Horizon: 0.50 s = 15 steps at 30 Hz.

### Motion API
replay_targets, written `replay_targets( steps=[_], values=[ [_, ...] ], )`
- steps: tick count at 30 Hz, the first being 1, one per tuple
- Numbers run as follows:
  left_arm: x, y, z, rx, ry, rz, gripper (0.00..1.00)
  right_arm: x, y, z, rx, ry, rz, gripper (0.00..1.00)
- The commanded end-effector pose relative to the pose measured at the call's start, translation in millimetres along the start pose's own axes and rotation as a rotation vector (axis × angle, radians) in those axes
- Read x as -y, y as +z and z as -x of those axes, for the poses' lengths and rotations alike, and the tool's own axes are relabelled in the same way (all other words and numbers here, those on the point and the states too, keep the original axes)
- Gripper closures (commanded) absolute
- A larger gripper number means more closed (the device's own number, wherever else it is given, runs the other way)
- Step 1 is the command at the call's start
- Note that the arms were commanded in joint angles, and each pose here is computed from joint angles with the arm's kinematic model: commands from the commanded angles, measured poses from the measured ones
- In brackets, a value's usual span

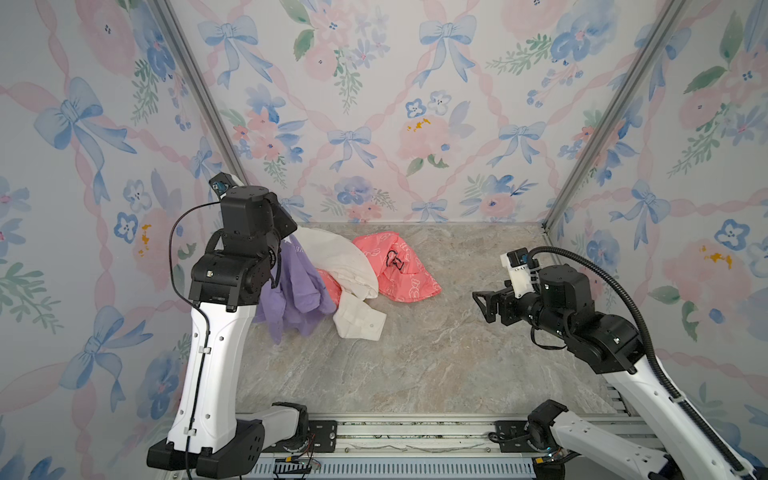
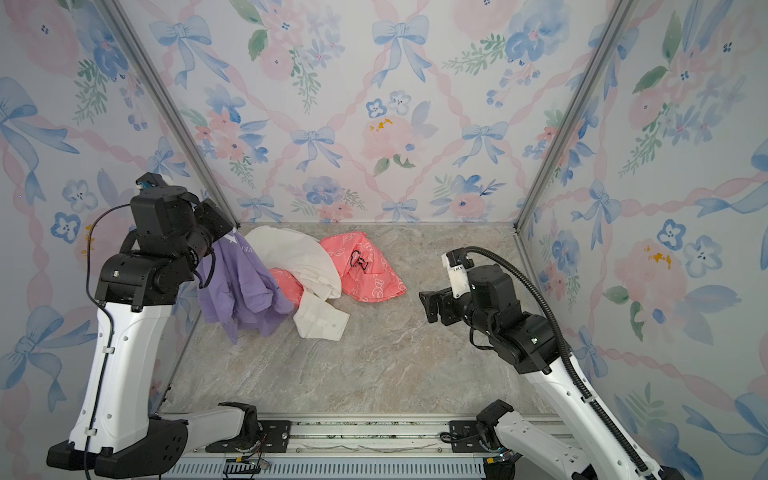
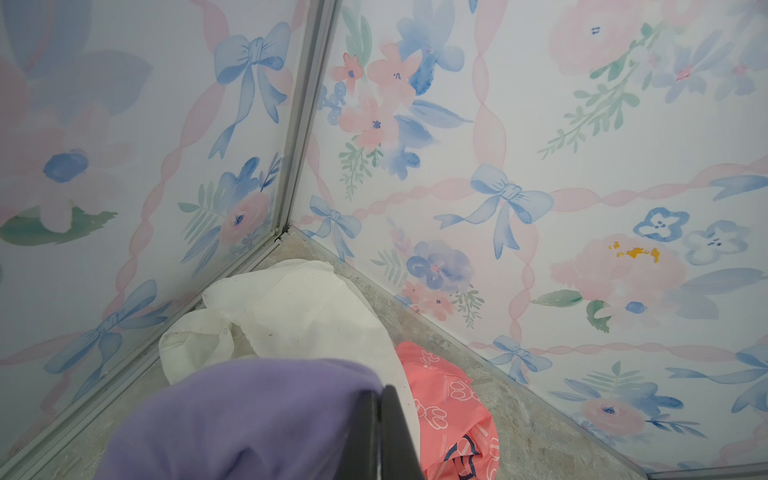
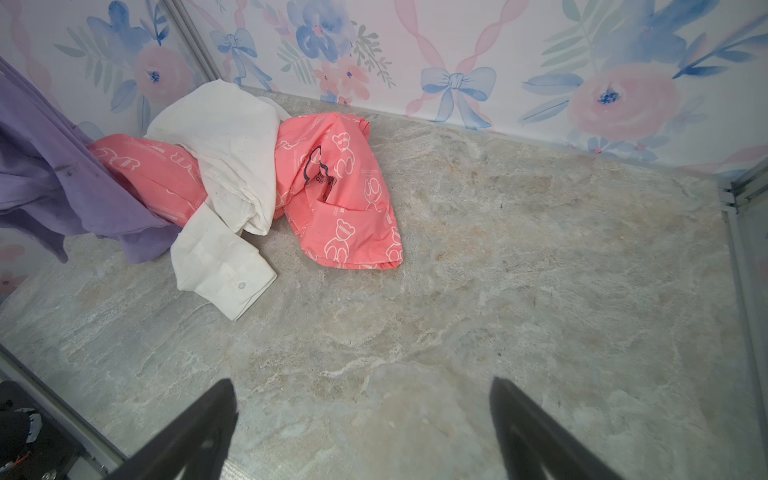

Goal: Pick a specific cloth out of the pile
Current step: 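Lift the purple T-shirt with the left gripper and swing it toward the right gripper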

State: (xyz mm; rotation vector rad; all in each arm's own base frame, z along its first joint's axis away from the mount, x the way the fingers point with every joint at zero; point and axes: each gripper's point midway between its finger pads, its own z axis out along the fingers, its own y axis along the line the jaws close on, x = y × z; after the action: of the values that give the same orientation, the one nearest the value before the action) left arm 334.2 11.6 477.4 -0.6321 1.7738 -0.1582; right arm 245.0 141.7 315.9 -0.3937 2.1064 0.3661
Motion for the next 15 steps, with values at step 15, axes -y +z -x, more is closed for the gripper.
replay_targets(
  steps=[15],
  values=[
    [141, -67, 33, 0.093, 0.119, -0.779, 1.0, -7, -12, 22, 0.037, 0.015, 0.036, 0.03]
  ],
)
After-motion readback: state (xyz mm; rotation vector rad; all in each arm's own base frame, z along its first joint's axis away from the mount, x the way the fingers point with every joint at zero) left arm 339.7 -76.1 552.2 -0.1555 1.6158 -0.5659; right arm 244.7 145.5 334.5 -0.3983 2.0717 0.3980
